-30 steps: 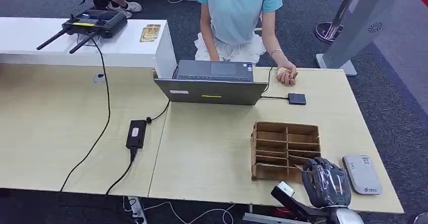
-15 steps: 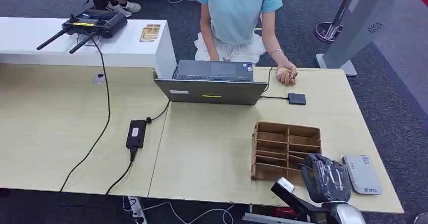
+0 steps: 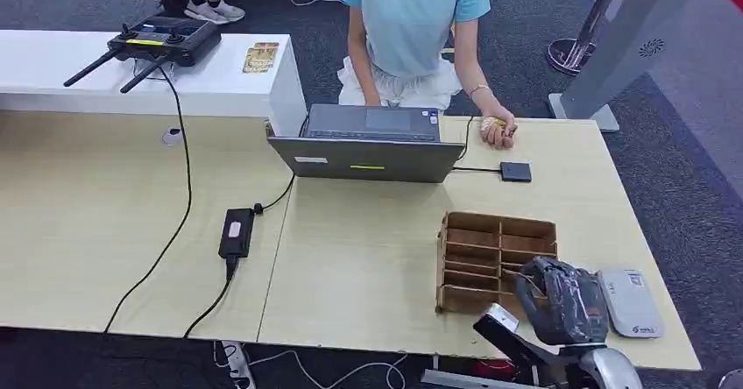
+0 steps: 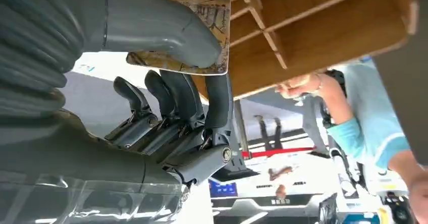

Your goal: Pass the card to the sensor for recognition and then transmit it.

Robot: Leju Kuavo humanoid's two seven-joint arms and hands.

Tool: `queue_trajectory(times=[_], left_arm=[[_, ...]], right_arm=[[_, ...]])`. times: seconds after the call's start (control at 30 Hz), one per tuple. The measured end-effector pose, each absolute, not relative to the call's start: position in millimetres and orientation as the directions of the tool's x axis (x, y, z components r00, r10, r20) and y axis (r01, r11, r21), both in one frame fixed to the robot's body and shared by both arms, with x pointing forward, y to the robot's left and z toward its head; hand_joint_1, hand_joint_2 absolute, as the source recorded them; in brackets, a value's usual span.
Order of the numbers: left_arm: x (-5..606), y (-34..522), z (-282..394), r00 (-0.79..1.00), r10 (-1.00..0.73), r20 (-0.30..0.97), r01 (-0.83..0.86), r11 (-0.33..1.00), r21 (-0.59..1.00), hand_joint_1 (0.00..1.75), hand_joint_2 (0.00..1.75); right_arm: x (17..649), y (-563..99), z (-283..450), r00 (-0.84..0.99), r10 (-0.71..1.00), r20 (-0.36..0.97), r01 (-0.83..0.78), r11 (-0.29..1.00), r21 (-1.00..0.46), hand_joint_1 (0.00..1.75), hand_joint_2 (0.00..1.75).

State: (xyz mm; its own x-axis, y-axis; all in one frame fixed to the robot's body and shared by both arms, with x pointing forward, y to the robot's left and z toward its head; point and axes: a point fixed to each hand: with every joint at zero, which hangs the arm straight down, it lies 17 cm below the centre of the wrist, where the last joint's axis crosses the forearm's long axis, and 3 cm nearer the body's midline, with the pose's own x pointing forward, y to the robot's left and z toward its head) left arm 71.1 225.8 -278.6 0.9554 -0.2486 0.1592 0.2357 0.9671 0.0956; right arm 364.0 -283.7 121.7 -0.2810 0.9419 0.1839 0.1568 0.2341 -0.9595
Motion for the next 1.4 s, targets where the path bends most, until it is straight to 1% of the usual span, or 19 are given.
queue_trajectory(times=[0.03, 0.1, 0.13, 0.2, 0.3, 0.33, 0.4, 0.43, 0.47, 0.5, 0.57, 0.7, 0.83, 1.23, 1.4], left_arm=[[71.1, 225.8, -278.6, 0.955, -0.249, 0.159, 0.236, 0.967, 0.096, 0.00, 0.00], [71.0, 225.8, -278.6, 0.955, -0.249, 0.159, 0.236, 0.967, 0.096, 0.00, 0.00], [71.0, 225.8, -278.6, 0.955, -0.249, 0.159, 0.236, 0.967, 0.096, 0.00, 0.00], [71.0, 225.9, -278.6, 0.955, -0.249, 0.159, 0.236, 0.967, 0.096, 0.00, 0.00], [71.0, 226.1, -278.7, 0.955, -0.251, 0.159, 0.238, 0.966, 0.096, 0.00, 0.00], [71.1, 226.1, -278.7, 0.955, -0.251, 0.159, 0.238, 0.966, 0.096, 0.00, 0.00], [71.0, 226.1, -278.7, 0.955, -0.252, 0.159, 0.239, 0.966, 0.096, 0.00, 0.00], [71.1, 226.1, -278.7, 0.955, -0.252, 0.159, 0.239, 0.966, 0.096, 0.00, 0.00], [71.0, 226.1, -278.7, 0.954, -0.252, 0.159, 0.239, 0.966, 0.097, 0.00, 0.00], [71.1, 226.1, -278.7, 0.954, -0.253, 0.160, 0.240, 0.966, 0.097, 0.00, 0.00], [71.4, 226.0, -278.6, 0.953, -0.254, 0.162, 0.241, 0.966, 0.097, 0.00, 0.00], [71.7, 226.2, -278.6, 0.952, -0.259, 0.164, 0.245, 0.965, 0.098, 0.00, 0.00], [71.7, 226.4, -278.6, 0.950, -0.266, 0.164, 0.253, 0.962, 0.099, 0.00, 0.00], [71.3, 226.1, -278.6, 0.943, -0.289, 0.165, 0.276, 0.956, 0.097, 0.00, 0.00], [71.7, 226.8, -278.6, 0.941, -0.294, 0.165, 0.281, 0.955, 0.097, 0.00, 0.00]], right_arm=[[363.9, -283.2, 124.0, -0.287, 0.938, 0.196, 0.158, 0.248, -0.956, 1.57, 1.75], [362.7, -280.5, 129.3, -0.307, 0.922, 0.234, 0.154, 0.291, -0.944, 1.57, 1.75], [362.1, -277.7, 131.4, -0.321, 0.910, 0.261, 0.145, 0.319, -0.937, 1.61, 1.75], [360.3, -271.7, 136.4, -0.351, 0.880, 0.320, 0.125, 0.383, -0.915, 1.59, 1.75], [358.2, -264.6, 145.3, -0.388, 0.841, 0.377, 0.113, 0.449, -0.886, 1.62, 1.75], [357.5, -262.7, 148.3, -0.398, 0.833, 0.386, 0.111, 0.461, -0.880, 1.68, 1.75], [356.8, -260.7, 152.4, -0.409, 0.821, 0.398, 0.110, 0.478, -0.872, 1.68, 1.75], [356.3, -259.6, 154.7, -0.417, 0.813, 0.407, 0.108, 0.489, -0.866, 1.71, 1.75], [356.0, -258.6, 156.0, -0.422, 0.805, 0.416, 0.104, 0.499, -0.860, 1.69, 1.75], [355.5, -257.8, 157.9, -0.429, 0.795, 0.429, 0.098, 0.513, -0.853, 1.73, 1.75], [354.7, -255.8, 161.7, -0.443, 0.775, 0.450, 0.090, 0.538, -0.838, 1.75, 1.75], [355.4, -252.2, 171.8, -0.472, 0.737, 0.483, 0.080, 0.581, -0.810, 1.75, 1.75], [364.0, -252.4, 186.6, -0.491, 0.736, 0.465, 0.107, 0.581, -0.807, 1.75, 1.75], [408.2, -263.6, 253.1, -0.504, 0.807, 0.309, 0.279, 0.490, -0.826, 1.75, 1.75], [428.2, -262.2, 282.5, -0.514, 0.816, 0.265, 0.320, 0.468, -0.823, 1.75, 1.75]])
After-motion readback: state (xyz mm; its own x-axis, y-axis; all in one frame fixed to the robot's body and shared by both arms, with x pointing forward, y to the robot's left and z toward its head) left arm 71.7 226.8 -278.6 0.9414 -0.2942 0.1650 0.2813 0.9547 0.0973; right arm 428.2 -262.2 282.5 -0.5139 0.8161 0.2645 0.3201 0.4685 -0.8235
